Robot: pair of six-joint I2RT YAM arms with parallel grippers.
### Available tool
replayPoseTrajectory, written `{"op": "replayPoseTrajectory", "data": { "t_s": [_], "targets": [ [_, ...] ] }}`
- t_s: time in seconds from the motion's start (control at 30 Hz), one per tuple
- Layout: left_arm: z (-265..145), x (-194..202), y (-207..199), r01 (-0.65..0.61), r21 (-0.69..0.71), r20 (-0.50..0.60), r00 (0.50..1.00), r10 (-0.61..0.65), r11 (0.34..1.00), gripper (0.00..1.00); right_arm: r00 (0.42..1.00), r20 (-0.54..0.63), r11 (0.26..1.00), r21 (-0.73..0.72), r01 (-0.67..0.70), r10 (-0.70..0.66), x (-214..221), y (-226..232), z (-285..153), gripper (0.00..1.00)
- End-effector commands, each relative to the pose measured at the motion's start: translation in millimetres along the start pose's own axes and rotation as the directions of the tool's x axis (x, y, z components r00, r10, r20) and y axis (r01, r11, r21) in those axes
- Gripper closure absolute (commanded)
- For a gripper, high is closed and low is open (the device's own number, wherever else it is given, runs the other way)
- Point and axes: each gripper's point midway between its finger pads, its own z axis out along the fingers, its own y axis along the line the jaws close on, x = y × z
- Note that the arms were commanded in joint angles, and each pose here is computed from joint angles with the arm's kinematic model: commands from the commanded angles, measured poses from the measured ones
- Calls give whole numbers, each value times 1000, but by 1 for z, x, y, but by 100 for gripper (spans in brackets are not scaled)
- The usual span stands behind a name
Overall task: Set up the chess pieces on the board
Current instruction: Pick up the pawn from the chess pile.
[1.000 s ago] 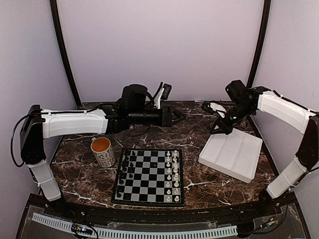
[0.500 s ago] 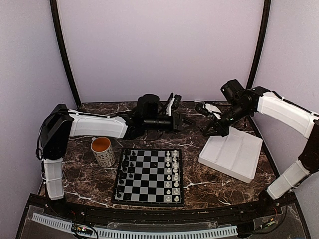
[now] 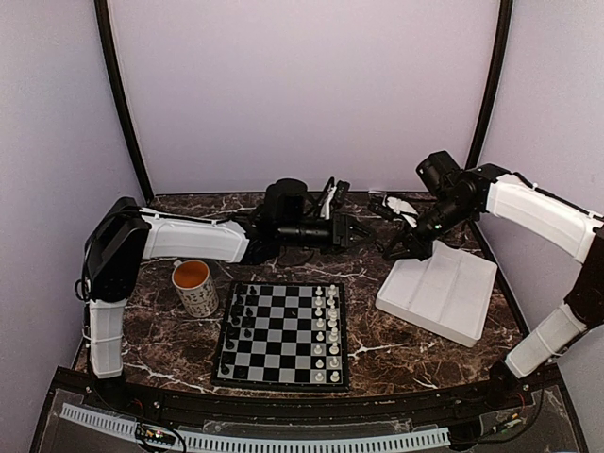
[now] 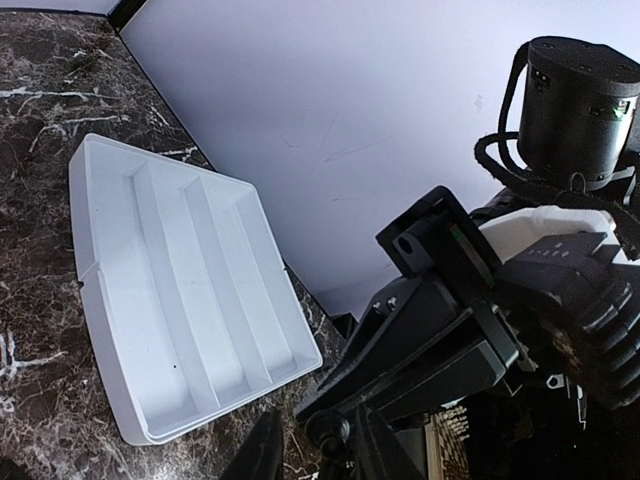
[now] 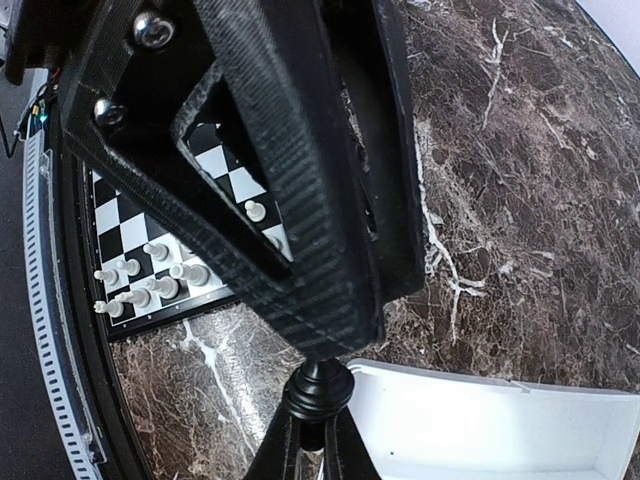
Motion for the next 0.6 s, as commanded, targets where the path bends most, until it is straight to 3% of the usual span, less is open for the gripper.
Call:
{"op": "replayPoseTrajectory", "data": {
  "t_s": [0.0, 0.23, 0.57],
  "targets": [
    [1, -8, -23, -30, 59, 12, 999, 30, 998, 73, 1000, -4, 1000, -17, -1, 1, -1, 1, 5, 94],
    [1, -6, -20, -26, 48, 2, 1000, 25, 999, 79, 1000, 3, 1000, -20, -2, 2, -4, 1, 5, 94],
    [3, -3, -17, -28, 28, -11, 1000, 28, 999, 77, 1000, 12, 999, -35, -11, 11, -9, 1, 5, 94]
  ]
}}
